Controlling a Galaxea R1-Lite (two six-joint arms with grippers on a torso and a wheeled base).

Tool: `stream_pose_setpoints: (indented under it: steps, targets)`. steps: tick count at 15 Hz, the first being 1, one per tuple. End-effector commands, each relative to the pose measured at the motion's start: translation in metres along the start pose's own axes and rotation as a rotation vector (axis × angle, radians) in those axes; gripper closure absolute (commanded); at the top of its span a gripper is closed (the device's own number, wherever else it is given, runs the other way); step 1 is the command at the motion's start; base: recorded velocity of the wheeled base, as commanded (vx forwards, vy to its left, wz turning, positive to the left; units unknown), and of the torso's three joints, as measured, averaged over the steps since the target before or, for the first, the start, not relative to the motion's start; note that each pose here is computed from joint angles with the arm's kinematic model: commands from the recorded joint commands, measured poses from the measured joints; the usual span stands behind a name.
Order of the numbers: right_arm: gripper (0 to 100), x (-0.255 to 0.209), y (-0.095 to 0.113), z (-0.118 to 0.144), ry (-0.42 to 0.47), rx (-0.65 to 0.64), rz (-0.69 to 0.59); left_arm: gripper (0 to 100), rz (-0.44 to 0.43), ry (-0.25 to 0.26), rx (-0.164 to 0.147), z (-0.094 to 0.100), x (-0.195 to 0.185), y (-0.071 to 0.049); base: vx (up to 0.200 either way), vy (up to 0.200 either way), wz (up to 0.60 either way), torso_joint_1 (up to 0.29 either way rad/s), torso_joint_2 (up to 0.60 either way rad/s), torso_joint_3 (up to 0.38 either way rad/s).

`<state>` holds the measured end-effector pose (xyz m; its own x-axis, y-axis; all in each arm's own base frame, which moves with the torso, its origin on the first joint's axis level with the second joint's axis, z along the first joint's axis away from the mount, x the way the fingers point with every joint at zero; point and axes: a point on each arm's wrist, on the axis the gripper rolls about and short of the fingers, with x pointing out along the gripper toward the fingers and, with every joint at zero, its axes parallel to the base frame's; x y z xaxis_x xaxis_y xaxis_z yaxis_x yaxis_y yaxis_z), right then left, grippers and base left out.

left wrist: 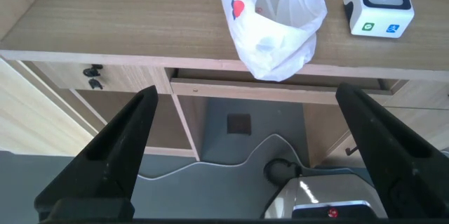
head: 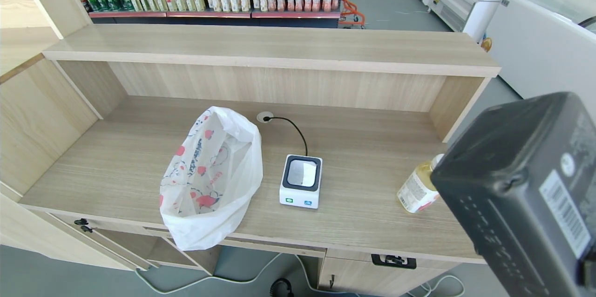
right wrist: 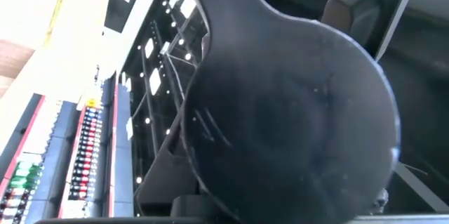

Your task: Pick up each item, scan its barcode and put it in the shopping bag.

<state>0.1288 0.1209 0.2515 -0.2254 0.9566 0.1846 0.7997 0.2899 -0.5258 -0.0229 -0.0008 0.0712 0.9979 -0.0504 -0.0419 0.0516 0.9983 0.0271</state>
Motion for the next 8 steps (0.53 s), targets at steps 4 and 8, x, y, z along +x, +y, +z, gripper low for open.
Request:
stream_pose_setpoints:
  steps: [4,8]
  targets:
    - [100,-0.0013,-0.0045,0.0009,-0.007,-0.005,-0.008,0,0.0,-0.001,0.0,0.0,0.0,0.0,0.0,0.0,0.0,0.0,0.0,0.0]
    - [100,-0.0012,-0.0035,0.0013,-0.01,0.0,-0.007,0,0.0,-0.001,0.0,0.0,0.0,0.0,0.0,0.0,0.0,0.0,0.0,0.0]
